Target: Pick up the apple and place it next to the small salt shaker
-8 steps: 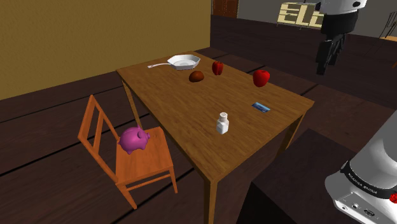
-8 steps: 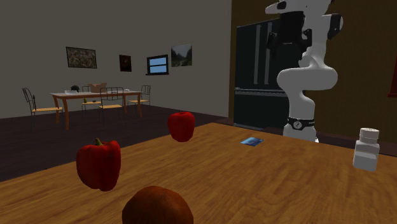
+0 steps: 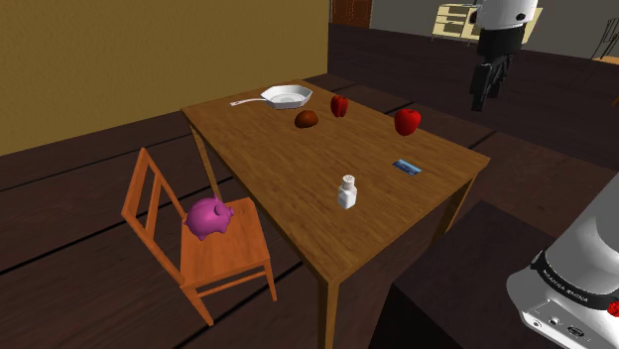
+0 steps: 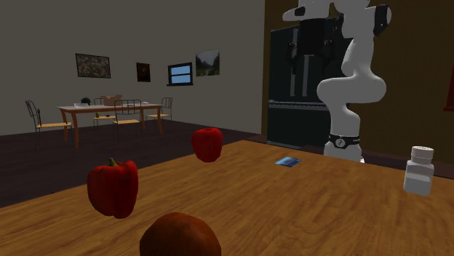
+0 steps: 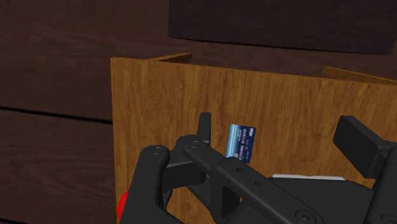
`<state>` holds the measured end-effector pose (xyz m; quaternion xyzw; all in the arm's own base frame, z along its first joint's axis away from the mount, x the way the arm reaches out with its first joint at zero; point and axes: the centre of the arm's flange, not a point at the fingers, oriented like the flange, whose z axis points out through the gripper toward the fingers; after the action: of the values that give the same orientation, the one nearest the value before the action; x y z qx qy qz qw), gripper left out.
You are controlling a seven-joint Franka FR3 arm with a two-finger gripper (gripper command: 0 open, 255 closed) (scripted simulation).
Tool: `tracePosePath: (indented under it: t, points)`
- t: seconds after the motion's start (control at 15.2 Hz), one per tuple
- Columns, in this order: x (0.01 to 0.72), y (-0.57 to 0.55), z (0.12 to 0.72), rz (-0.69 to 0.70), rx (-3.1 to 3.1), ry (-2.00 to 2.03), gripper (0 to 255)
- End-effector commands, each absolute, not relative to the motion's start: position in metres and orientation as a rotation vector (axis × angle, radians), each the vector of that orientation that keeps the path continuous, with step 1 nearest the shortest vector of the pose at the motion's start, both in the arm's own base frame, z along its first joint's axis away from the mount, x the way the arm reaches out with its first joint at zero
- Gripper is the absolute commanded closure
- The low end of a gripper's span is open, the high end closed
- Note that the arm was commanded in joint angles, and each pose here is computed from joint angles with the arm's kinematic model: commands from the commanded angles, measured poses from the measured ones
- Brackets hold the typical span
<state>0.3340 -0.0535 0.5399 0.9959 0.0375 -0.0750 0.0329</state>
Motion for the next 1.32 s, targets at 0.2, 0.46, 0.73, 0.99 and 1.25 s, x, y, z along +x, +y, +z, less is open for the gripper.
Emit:
tracePosePath:
  t: [0.2,0.46,0.73,0.99,1.25]
  points:
    - [0.387,-0.088,0.514,-0.206,3.066,0.139,0]
    - [0.427,-0.116,0.499,-0.187,3.067,0.157,0]
    - [0.467,-0.143,0.483,-0.169,3.068,0.176,0]
    - [0.509,-0.170,0.468,-0.150,3.068,0.194,0]
    - [0.550,-0.196,0.454,-0.131,3.069,0.213,0]
